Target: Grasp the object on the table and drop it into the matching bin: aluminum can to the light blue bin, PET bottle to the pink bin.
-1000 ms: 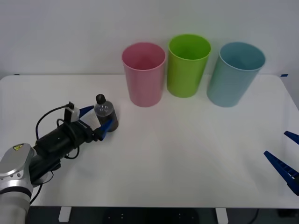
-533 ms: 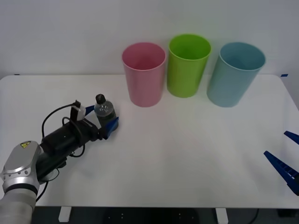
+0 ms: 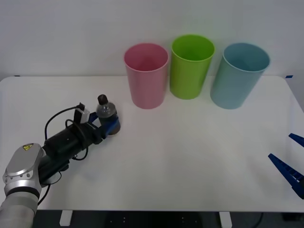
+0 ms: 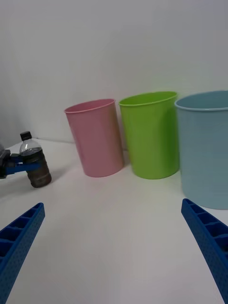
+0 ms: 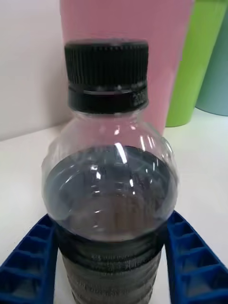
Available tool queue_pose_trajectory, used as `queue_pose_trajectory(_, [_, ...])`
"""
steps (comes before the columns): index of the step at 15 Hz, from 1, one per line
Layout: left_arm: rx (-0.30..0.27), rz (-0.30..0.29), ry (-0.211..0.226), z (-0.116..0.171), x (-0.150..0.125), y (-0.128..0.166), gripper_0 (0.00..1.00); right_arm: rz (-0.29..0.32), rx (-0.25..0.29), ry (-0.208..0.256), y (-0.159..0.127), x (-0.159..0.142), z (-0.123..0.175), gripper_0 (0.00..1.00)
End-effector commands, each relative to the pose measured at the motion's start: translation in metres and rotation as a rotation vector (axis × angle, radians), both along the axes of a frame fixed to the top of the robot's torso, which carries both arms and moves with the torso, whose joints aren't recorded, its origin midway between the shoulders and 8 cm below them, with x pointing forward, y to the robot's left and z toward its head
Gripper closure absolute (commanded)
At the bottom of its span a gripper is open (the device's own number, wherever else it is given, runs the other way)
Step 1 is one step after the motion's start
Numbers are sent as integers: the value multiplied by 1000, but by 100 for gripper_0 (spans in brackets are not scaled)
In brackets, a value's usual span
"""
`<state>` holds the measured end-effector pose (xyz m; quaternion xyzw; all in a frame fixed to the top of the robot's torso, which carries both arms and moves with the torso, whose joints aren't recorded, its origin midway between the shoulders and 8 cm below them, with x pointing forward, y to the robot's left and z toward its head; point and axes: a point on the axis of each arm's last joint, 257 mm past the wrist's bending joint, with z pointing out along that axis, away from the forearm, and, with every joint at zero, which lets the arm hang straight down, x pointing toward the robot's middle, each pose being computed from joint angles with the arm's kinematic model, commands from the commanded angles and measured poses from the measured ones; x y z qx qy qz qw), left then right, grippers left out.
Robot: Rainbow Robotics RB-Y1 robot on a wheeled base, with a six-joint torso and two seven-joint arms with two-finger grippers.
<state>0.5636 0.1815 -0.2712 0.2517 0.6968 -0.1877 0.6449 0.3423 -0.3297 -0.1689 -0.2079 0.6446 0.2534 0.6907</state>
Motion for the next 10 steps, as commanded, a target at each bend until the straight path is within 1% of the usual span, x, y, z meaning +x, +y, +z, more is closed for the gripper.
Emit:
queue_pose_trajectory(1, [0, 3, 2, -1, -1, 1, 100, 0, 0, 0, 0, 0, 0, 0])
queue_pose_trajectory(4, [-8, 2, -4, 1, -3, 9, 100, 0, 0, 0, 0, 0, 0, 0])
queue_pose_trajectory(7, [-23, -8, -17, 8, -11, 25, 100, 0, 0, 0, 0, 0, 0, 0])
queue_pose_trajectory(8, [-25, -7, -26, 13, -14, 31, 100, 0, 0, 0, 0, 0, 0, 0])
queue_pose_trajectory(9, [-30, -4, -48, 22, -19, 38, 100, 0, 0, 0, 0, 0, 0, 0])
queue_pose_trajectory(10, [-35, 1, -60, 27, -24, 43, 100, 0, 0, 0, 0, 0, 0, 0])
